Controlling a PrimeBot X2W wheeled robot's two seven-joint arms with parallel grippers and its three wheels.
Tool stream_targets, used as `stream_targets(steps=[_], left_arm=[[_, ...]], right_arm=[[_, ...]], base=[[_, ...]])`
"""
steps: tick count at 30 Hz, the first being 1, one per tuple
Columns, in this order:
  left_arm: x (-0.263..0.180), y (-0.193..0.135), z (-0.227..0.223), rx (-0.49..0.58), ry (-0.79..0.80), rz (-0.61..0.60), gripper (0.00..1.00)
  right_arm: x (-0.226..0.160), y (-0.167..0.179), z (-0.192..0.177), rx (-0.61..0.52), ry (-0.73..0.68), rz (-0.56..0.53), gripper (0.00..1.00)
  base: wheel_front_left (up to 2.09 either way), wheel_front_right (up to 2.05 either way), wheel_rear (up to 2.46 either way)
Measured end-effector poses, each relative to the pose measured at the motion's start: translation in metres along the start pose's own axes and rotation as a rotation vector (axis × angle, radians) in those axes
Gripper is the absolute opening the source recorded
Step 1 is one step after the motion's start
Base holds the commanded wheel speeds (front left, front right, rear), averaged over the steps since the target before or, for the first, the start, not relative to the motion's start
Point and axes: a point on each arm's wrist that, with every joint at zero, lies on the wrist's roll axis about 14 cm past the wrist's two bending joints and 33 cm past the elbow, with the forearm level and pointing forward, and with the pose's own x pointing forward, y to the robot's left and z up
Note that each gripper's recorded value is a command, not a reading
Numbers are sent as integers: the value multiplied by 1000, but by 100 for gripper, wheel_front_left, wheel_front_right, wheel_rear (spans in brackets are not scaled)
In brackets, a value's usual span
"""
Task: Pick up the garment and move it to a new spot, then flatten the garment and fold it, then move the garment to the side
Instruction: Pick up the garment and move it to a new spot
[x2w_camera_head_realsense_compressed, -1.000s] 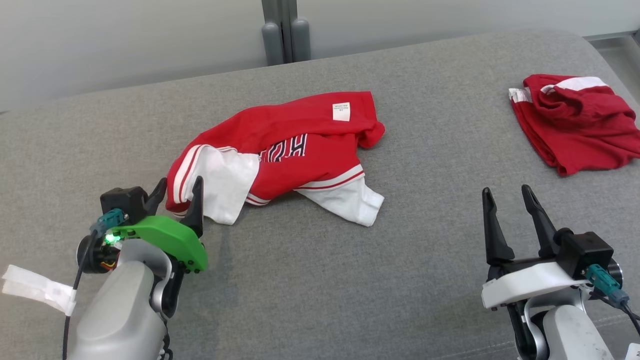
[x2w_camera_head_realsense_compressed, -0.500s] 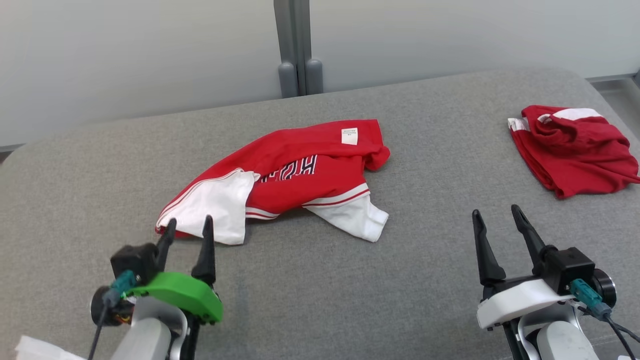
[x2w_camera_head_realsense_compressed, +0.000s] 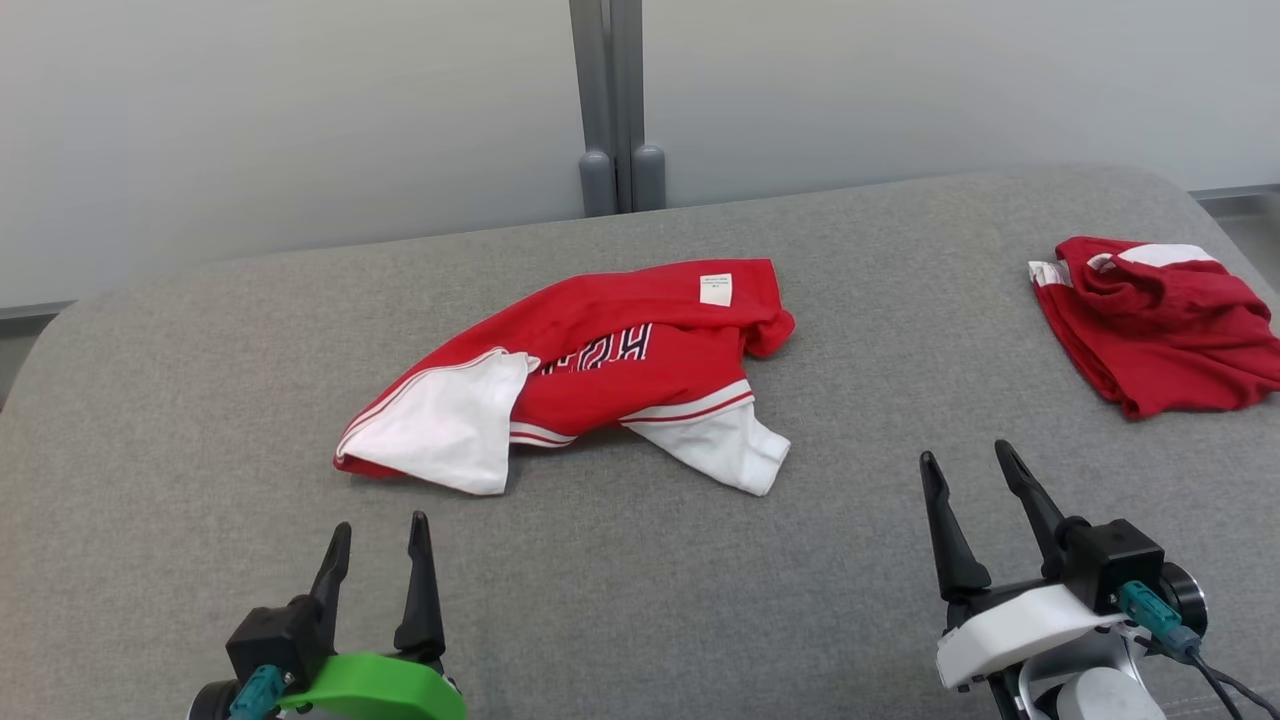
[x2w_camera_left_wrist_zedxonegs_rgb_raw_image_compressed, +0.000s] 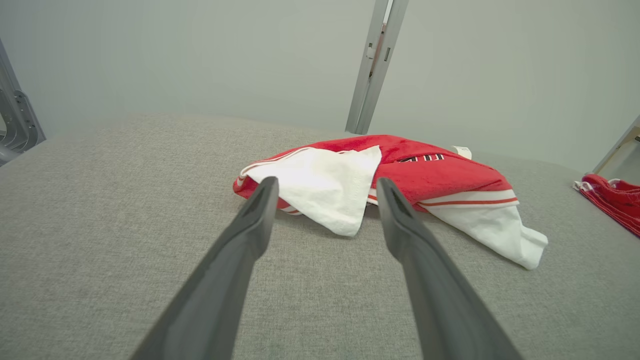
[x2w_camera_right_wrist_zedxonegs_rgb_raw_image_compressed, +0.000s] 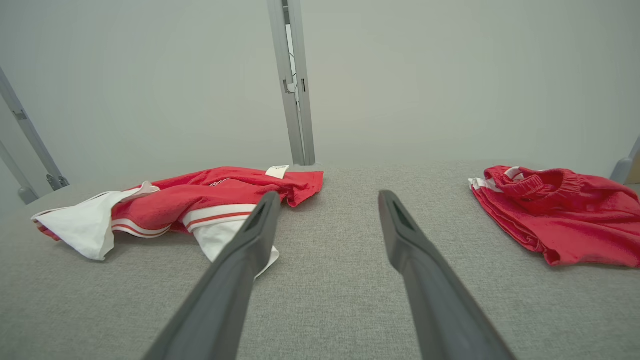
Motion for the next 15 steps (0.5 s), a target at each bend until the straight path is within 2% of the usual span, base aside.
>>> stream_targets(steps=[15], left_arm=[[-6, 12, 2, -6, -14, 43, 100]], right_arm=[[6, 8, -7, 34, 18, 23, 100]], base=[[0, 0, 0]])
